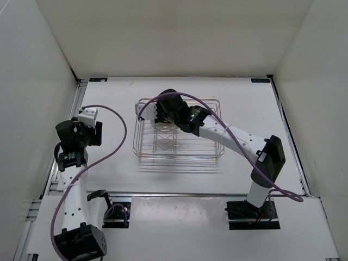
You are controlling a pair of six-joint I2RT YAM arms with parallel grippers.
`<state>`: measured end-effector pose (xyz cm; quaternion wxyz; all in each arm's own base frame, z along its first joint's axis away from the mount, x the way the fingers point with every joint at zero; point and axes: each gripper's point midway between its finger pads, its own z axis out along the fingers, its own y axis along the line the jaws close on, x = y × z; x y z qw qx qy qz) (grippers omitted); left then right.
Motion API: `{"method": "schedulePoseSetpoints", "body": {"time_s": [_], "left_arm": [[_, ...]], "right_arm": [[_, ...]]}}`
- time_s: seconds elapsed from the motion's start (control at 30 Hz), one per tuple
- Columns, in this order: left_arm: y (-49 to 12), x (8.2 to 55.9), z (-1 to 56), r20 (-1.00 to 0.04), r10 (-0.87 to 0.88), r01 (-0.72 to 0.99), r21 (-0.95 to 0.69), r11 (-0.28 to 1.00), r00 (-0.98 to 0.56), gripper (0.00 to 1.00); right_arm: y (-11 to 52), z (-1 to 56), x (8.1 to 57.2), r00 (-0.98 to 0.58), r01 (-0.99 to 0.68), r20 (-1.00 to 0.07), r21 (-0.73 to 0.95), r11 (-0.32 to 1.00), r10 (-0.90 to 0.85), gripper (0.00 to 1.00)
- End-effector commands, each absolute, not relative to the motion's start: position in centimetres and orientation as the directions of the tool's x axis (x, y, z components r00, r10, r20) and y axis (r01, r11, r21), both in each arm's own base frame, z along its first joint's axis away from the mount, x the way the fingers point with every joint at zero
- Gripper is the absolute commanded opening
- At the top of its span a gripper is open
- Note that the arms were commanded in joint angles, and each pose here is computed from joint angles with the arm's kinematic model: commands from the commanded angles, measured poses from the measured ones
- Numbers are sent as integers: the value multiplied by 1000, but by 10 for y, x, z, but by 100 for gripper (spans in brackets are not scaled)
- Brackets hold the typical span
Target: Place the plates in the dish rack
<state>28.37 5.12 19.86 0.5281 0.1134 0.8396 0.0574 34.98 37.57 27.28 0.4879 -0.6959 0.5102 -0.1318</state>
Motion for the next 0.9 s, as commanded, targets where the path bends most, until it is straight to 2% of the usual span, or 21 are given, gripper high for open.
{"method": "schedulePoseSetpoints", "body": {"time_s": [0.0,0.87], "left_arm": [[51,282,203,-883,241,122,209,970,-402,73],[50,282,203,-886,244,120,213,970,-394,73]], "right_arm": [[390,286,350,486,-541,-330,-841,19,-809,0],[400,278,345,544,-532,-326,-846,-17,-773,0]]}}
